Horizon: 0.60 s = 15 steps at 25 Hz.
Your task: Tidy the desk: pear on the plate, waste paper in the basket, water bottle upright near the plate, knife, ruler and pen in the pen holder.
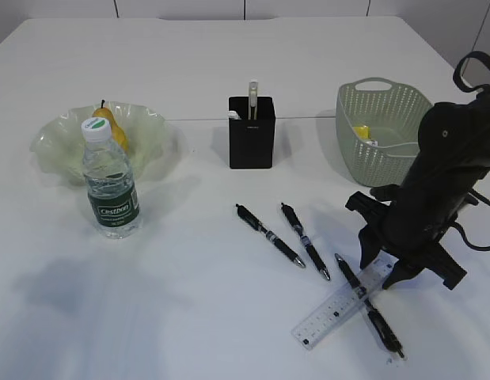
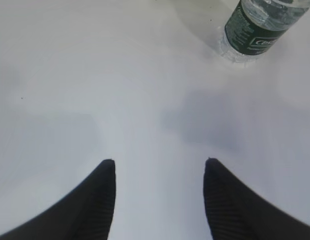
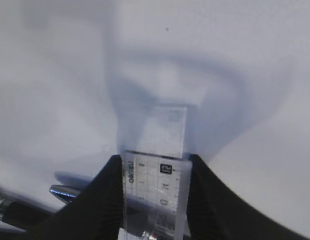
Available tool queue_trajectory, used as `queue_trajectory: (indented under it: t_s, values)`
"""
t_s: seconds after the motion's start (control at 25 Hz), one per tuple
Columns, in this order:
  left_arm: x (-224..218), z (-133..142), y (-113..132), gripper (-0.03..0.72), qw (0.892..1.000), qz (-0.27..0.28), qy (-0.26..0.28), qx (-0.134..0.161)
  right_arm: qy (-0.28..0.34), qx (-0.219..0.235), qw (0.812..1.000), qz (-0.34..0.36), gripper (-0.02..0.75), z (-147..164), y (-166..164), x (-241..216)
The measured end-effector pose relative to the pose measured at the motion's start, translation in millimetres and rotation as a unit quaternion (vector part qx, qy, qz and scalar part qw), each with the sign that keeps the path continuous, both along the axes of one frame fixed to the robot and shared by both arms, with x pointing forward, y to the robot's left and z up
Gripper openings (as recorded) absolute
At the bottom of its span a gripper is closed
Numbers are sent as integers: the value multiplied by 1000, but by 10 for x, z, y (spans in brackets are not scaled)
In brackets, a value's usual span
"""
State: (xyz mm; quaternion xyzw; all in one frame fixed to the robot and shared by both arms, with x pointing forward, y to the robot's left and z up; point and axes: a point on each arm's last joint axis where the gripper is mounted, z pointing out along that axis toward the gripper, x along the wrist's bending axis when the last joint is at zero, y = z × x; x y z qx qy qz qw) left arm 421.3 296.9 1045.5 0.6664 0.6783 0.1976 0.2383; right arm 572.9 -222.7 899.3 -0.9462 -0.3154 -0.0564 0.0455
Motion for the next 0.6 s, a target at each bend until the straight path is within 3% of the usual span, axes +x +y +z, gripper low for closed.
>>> queue_trajectory:
  t_s: [0.6]
  values:
    - [11,8,1,394,1000,1,-8,0,16,-3,999,44,273,44,-1,-39]
